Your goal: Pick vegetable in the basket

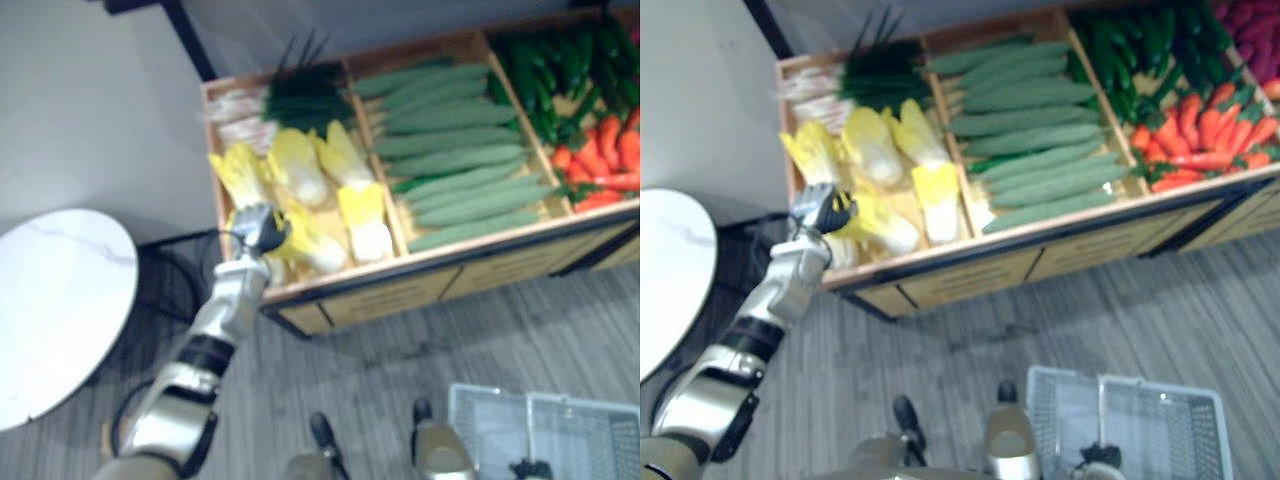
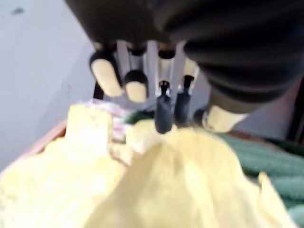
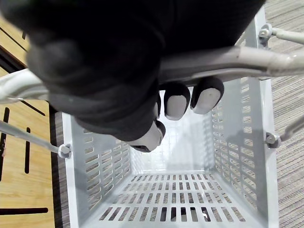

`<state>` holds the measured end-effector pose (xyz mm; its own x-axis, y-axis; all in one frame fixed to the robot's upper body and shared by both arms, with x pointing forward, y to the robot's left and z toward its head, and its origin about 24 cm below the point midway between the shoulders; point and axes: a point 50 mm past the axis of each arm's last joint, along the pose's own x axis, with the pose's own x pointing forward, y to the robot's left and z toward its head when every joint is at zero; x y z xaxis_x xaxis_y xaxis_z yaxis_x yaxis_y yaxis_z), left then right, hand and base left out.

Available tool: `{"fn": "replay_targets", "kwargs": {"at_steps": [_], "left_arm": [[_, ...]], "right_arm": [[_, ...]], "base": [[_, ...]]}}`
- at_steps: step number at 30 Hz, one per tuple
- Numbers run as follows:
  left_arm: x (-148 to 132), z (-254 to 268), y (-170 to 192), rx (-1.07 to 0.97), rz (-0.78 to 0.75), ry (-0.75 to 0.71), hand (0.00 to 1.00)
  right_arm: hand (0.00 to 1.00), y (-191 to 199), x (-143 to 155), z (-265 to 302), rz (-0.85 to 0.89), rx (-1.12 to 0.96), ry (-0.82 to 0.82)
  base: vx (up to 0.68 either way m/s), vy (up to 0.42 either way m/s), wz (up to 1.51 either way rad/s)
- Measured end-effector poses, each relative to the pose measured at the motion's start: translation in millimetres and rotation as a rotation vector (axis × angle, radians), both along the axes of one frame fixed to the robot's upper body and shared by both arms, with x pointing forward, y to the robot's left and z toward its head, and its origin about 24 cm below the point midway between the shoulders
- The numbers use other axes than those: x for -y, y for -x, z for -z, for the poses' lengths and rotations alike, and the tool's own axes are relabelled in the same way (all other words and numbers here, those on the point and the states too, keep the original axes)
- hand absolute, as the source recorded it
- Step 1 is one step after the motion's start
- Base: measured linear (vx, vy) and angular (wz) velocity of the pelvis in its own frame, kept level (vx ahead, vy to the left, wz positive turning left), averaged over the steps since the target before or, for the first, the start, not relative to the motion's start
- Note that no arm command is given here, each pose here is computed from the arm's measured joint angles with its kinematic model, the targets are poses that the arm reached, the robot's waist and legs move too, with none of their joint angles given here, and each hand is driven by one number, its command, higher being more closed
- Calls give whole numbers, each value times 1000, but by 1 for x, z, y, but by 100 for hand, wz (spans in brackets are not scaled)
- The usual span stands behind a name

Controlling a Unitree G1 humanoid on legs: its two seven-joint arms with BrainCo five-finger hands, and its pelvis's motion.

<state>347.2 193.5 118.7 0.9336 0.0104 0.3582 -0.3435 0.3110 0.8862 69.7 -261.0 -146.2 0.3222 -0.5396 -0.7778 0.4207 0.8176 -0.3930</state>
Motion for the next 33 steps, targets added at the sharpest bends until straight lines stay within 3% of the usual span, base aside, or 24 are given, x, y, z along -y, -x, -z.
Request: {"fn": "replay_targets", "kwargs": {"at_steps": [5,8,10,15,19,29,30,33], "left_arm": [[10,8,28,63,36,126,100],[19,21,50,58,63,236,100],[4,33,76,49,3,290,100],[26,48,86,3,35,408,100],[39,57,85,-31,64,432,100],[0,77,92,-89,-133,433,100],[-6,79,95,-96,-156,425,0],[-16,82,100,-104,-194,416,0]], "right_arm": [[100,-3,2,-3,8,14,9],[100,-24,7,-13,-31,70,54],[100,-51,-4,-21,-142,138,71],[100,-87,-9,-44,-284,268,124],[100,-92,-3,-54,-332,296,172],[100,-89,10,-52,-387,235,211],[100,-85,10,-48,-398,204,213],[100,-70,13,-38,-394,129,205]], "base": [[-49,31,-50],[57,108,-152],[96,-1,-220],[70,-142,-149],[46,-146,-34],[-46,-47,40],[-124,54,87],[-102,78,90]]}}
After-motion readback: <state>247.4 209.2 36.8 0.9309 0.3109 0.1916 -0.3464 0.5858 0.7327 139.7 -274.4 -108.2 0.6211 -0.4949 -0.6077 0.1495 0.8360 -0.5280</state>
